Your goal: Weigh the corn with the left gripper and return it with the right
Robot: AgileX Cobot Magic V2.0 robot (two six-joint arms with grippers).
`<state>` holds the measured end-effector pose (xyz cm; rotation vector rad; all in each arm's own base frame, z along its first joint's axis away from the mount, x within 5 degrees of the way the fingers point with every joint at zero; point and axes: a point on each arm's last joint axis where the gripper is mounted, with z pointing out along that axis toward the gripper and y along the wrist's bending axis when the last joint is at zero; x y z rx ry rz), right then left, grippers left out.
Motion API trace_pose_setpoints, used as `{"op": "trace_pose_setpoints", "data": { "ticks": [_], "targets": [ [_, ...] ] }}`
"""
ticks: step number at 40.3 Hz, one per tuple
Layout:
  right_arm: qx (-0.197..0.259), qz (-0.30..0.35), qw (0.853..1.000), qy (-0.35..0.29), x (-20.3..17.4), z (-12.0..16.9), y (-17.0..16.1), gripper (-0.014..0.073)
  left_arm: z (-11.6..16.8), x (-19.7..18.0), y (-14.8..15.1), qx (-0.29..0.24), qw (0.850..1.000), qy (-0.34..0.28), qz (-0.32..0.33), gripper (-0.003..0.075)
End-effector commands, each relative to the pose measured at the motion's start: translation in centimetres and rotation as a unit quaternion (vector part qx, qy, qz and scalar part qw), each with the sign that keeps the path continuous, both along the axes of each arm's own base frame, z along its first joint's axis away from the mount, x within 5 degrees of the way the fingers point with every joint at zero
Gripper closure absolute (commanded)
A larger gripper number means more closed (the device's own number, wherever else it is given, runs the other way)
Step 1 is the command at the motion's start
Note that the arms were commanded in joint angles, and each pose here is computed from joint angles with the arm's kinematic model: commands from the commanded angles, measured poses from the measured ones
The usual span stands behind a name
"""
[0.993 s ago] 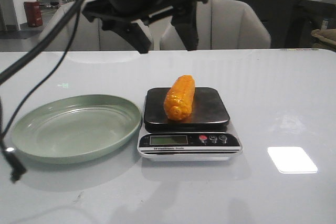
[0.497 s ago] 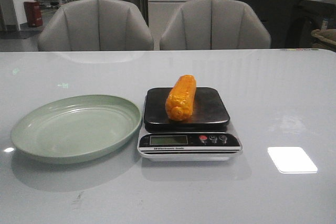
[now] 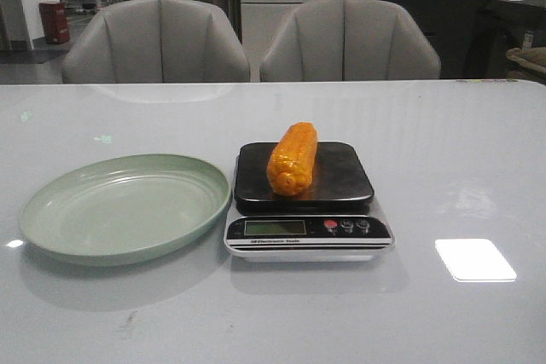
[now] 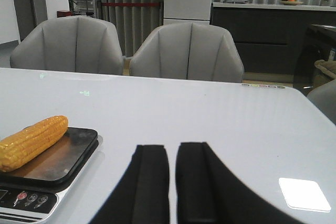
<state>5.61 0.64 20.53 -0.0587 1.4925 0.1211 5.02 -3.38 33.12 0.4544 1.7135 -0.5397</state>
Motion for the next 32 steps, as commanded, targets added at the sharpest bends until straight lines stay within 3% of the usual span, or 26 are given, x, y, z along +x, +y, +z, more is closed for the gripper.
{"op": "trace_pose_setpoints", "data": {
  "ticks": [1, 5, 15, 26, 32],
  "targets": [
    [-0.003, -0.003, 0.999, -0.050, -0.2, 0.7, 0.0, 0.0382, 0.2, -1.3, 1.1, -0.011, 0.998, -0.059, -0.005, 0.0182],
    [-0.003, -0.003, 0.999, -0.050, -0.2, 0.7, 0.0, 0.0382, -1.1, -2.4, 2.1, -0.004, 0.997, -0.080, -0.004, 0.0276],
    [-0.003, -0.003, 0.999, -0.050, -0.2, 0.7, 0.0, 0.0382, -2.8, -2.7, 2.3, -0.014, 0.996, -0.093, -0.006, 0.0615],
    [0.000, -0.003, 0.997, -0.079, -0.3, 1.3, -0.1, 0.0382, -2.8, -2.7, 2.3, -0.014, 0.995, -0.094, -0.006, 0.0600],
    [0.040, 0.001, 0.991, -0.126, -0.8, 3.4, -0.2, 0.0382, -2.8, -2.7, 2.3, -0.014, 0.995, -0.094, -0.006, 0.0600]
  ]
}}
